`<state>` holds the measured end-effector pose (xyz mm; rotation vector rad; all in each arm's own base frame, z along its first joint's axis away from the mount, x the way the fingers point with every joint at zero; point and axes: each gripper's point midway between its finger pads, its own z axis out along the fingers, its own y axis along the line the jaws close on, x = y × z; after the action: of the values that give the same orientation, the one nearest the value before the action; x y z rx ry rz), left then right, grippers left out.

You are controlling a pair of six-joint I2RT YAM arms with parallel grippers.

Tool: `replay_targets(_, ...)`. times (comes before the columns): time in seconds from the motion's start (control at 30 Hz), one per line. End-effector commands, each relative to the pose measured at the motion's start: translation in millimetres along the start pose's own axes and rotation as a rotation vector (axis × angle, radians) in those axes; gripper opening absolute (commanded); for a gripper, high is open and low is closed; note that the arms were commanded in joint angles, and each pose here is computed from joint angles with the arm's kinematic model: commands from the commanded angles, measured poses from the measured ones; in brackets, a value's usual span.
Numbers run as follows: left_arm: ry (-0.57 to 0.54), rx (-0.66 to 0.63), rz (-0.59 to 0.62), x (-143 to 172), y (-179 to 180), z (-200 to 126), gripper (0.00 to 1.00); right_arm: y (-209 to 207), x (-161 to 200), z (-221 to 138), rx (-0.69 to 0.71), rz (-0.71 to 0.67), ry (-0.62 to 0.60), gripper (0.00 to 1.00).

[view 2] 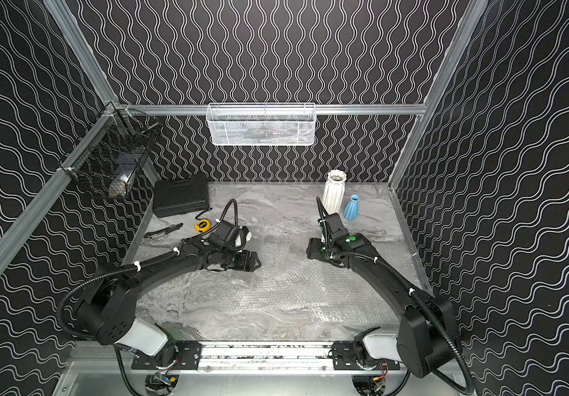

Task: Unwrap the vase from the bubble wrap
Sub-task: Pick up the vase from the bubble wrap.

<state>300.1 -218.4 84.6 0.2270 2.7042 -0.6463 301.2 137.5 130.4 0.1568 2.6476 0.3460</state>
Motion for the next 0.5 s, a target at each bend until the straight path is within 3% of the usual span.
replay_targets(0.0,-0.090,0.055,0.081,-20.0,-19.0,-12.4,0.73,-6.9,-1.6,-1.6,0.037,0.022,-0.017,0.69)
replay_targets(0.47,-0.238,0.314,0.274,-28.2,-89.7,-43.2,0.73,97.4,12.2,-29.0,-0.600,-0.095,0.054,0.71)
